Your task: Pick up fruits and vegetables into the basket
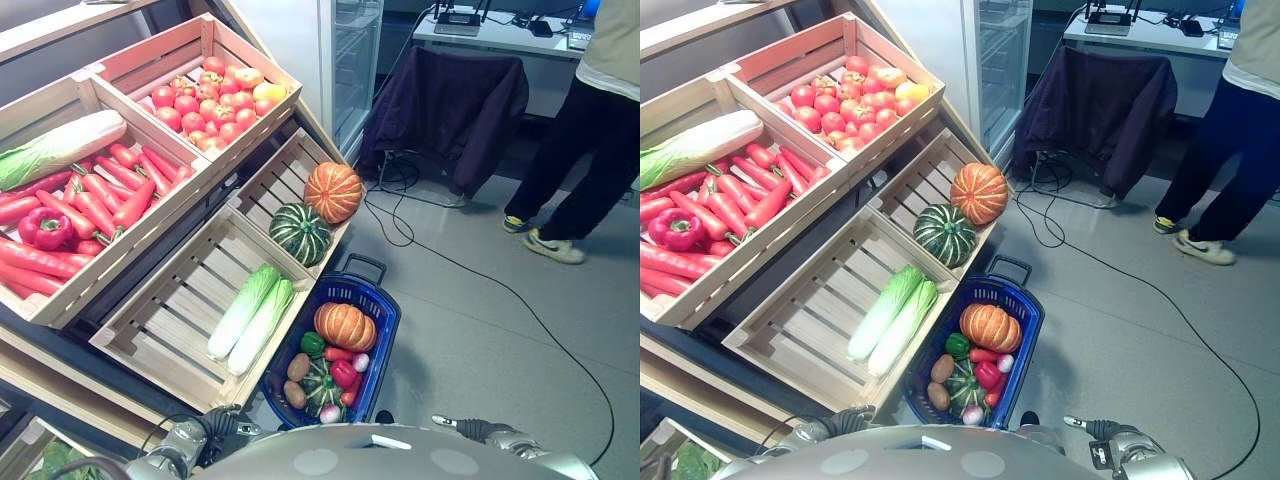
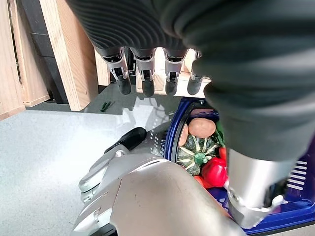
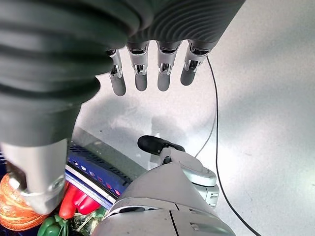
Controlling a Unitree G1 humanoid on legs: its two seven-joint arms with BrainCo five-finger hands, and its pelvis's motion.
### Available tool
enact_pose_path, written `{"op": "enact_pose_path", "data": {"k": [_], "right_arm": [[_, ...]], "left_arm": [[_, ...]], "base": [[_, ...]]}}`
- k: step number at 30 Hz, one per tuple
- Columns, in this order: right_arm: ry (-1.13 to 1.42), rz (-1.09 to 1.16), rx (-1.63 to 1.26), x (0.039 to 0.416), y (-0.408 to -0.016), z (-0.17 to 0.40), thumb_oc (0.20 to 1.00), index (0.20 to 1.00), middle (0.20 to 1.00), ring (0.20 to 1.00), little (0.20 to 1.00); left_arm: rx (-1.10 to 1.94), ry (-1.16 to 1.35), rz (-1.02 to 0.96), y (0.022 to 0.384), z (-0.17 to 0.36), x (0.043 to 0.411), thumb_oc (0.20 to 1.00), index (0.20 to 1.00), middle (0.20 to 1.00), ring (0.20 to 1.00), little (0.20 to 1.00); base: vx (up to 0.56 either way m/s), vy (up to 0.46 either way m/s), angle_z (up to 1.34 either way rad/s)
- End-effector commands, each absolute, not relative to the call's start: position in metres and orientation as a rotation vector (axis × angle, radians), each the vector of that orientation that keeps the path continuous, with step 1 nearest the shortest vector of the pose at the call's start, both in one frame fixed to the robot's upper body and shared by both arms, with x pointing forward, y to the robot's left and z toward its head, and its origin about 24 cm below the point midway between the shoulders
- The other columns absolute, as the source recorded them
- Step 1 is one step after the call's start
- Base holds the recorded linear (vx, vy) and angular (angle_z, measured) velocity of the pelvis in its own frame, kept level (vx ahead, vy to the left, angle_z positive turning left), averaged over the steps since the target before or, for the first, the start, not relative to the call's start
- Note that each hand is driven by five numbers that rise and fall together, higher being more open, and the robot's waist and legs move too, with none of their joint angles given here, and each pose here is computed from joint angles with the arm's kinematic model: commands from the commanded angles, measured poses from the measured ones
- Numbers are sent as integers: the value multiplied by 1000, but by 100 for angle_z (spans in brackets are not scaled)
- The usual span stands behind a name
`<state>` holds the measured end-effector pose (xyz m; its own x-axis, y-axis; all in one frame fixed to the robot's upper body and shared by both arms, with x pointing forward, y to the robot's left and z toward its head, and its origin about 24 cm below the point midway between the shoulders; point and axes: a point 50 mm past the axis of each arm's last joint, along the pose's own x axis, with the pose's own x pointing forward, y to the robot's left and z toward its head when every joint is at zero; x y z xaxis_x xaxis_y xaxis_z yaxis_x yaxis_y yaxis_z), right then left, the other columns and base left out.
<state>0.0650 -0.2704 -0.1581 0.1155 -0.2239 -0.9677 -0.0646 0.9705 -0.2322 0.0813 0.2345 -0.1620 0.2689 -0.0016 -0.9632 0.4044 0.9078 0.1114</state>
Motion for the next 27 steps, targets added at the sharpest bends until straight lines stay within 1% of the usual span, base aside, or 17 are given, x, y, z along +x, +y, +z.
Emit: {"op": "enact_pose_path", "data": {"k": [1, 27], "right_arm": [[1437, -89, -238, 86, -258, -158, 1000, 1000, 1000, 1000, 1000], [1432, -108, -227, 88, -263, -156, 1000, 1000, 1000, 1000, 1000]], "left_arm": [[355, 1227, -236, 239, -157, 102, 1000, 1000, 1000, 1000, 1000], [368, 1238, -209, 243, -157, 100, 1000, 1000, 1000, 1000, 1000]], "base": [[0, 0, 0], [0, 0, 0]]}}
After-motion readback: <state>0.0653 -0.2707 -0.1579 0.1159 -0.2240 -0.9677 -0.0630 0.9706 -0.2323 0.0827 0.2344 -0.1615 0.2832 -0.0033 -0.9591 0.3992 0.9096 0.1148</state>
